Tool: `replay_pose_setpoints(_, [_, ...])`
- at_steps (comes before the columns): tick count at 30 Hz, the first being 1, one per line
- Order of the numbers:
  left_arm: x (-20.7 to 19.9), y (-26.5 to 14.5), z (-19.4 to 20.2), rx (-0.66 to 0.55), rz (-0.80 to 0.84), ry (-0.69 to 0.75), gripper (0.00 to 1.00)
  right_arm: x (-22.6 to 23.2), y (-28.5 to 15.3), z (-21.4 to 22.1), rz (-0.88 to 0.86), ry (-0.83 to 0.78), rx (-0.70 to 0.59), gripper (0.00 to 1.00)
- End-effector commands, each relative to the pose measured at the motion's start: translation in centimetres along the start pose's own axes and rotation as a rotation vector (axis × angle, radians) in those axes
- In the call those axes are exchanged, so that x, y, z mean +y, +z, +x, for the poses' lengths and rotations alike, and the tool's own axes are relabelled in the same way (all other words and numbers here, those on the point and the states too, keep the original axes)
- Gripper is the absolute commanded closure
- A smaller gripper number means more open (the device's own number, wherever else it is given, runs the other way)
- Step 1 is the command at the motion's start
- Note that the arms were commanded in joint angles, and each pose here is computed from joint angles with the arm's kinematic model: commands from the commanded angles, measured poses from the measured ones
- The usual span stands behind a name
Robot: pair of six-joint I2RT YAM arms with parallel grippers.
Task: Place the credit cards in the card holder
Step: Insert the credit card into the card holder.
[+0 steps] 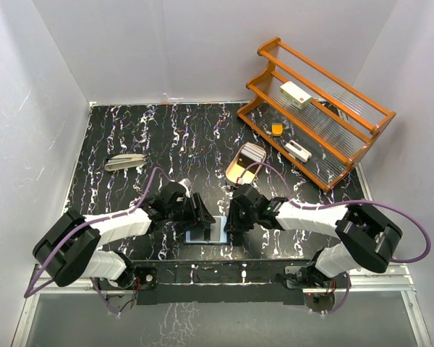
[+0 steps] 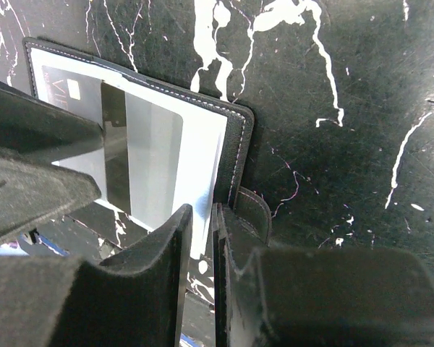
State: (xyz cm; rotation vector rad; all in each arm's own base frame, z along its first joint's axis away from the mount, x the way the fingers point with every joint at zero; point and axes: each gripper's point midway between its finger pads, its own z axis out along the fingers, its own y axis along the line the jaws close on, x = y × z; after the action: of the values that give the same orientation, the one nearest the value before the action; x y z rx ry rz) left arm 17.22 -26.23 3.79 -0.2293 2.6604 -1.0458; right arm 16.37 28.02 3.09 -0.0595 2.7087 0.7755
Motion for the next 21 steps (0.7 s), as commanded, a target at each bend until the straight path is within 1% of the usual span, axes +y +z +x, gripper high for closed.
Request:
replay_pose_setpoints(1, [-0.6,0.2,1.7,0.054,0.032,-0.041,0.46,0.7,0.3,-0.4,-0.034,0.006,-0.035,0.84])
replay_pose_setpoints(7, [-2.4,0.6,1.6,0.041,0.081,-0.048,0.46,1.6,0.5,-0.2,-0.064,0.018,-0.029,0.84])
replay_pose_setpoints(11, [-2.9,0.6,1.6,0.039,0.099,-0.045,0.46,1.6,0.3,-0.5,-0.048,0.010,-0.044,0.84])
replay_pose_setpoints(17, [-2.3,0.0,1.1,0.018,0.036,-0.003,0.46,1.0,-0.6,-1.0,-0.009,0.004,-0.074,0.83])
replay_pose_setpoints(21, [-2.1,-0.7,0.6,-0.002,-0.004,0.031,0.45,1.3,-1.6,-1.6,-0.009,-0.002,-0.096,0.80])
